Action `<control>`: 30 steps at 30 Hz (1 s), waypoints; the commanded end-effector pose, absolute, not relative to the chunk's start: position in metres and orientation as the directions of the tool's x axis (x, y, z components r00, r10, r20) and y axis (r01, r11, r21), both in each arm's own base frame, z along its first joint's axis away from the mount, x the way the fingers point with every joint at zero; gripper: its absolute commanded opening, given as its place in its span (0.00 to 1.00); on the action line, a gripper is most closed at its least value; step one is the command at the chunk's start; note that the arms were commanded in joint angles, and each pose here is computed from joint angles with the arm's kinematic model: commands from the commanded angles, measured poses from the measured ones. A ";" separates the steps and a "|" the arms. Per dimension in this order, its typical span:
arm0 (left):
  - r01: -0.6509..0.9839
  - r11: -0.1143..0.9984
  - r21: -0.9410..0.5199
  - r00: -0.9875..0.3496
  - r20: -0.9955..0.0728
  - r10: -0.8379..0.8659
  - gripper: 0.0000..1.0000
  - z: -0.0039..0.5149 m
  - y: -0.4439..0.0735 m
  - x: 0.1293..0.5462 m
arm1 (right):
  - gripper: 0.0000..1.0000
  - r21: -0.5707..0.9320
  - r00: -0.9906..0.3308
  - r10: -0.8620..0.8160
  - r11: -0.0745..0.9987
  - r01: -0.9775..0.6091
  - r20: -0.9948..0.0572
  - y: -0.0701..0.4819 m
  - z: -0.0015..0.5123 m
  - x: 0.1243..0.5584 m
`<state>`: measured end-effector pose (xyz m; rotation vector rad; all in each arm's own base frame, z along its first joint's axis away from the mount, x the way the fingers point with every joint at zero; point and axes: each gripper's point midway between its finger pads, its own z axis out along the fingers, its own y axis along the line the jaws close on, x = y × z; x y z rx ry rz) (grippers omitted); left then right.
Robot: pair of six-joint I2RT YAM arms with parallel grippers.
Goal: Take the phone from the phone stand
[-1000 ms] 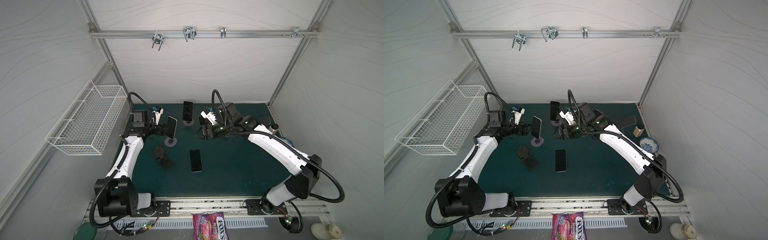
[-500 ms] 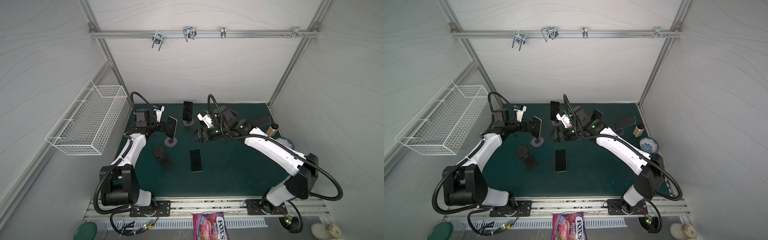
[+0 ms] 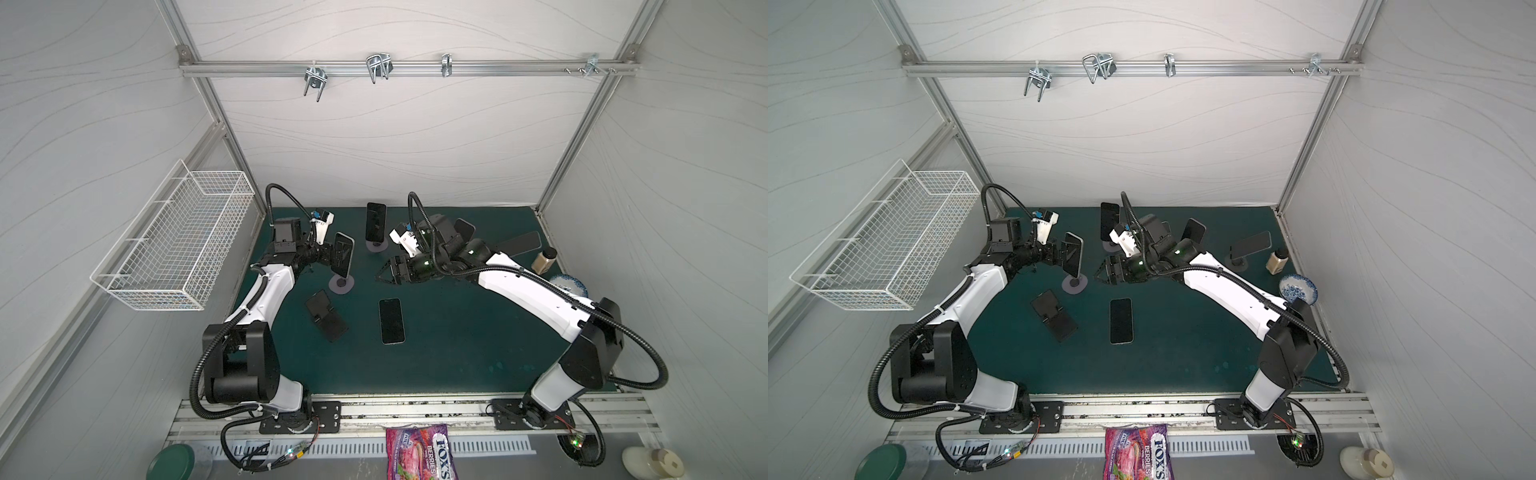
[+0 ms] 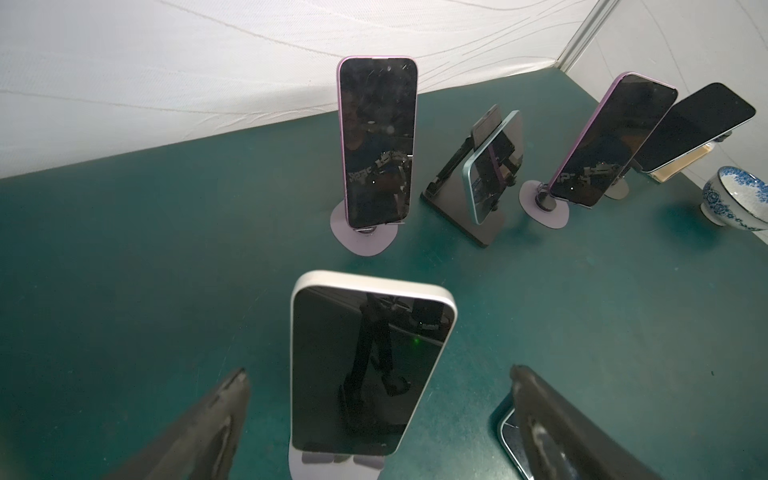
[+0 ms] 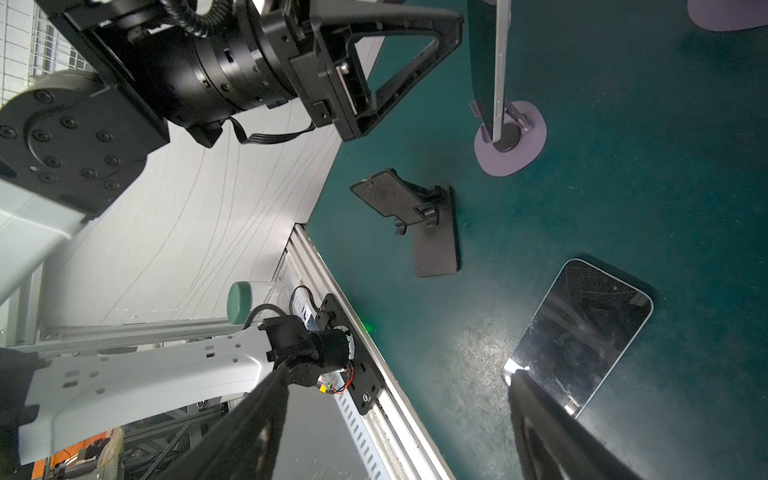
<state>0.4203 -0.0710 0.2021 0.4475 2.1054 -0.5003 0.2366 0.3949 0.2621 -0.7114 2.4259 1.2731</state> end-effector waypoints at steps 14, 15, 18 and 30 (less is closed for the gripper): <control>0.495 0.864 -0.092 -0.459 -0.872 0.170 0.97 0.209 -0.072 0.440 | 0.84 0.677 -0.814 -0.281 0.454 -0.580 -0.509 0.399 0.275 0.235; 0.500 0.861 -0.093 -0.458 -0.872 0.171 0.97 0.208 -0.073 0.440 | 0.84 0.677 -0.814 -0.280 0.454 -0.580 -0.510 0.400 0.275 0.235; 0.529 0.843 -0.101 -0.450 -0.875 0.177 0.97 0.207 -0.079 0.439 | 0.84 0.678 -0.814 -0.281 0.453 -0.579 -0.508 0.401 0.275 0.236; 0.545 0.834 -0.085 -0.442 -0.874 0.200 0.95 0.199 -0.085 0.441 | 0.84 0.682 -0.817 -0.290 0.451 -0.576 -0.498 0.406 0.269 0.239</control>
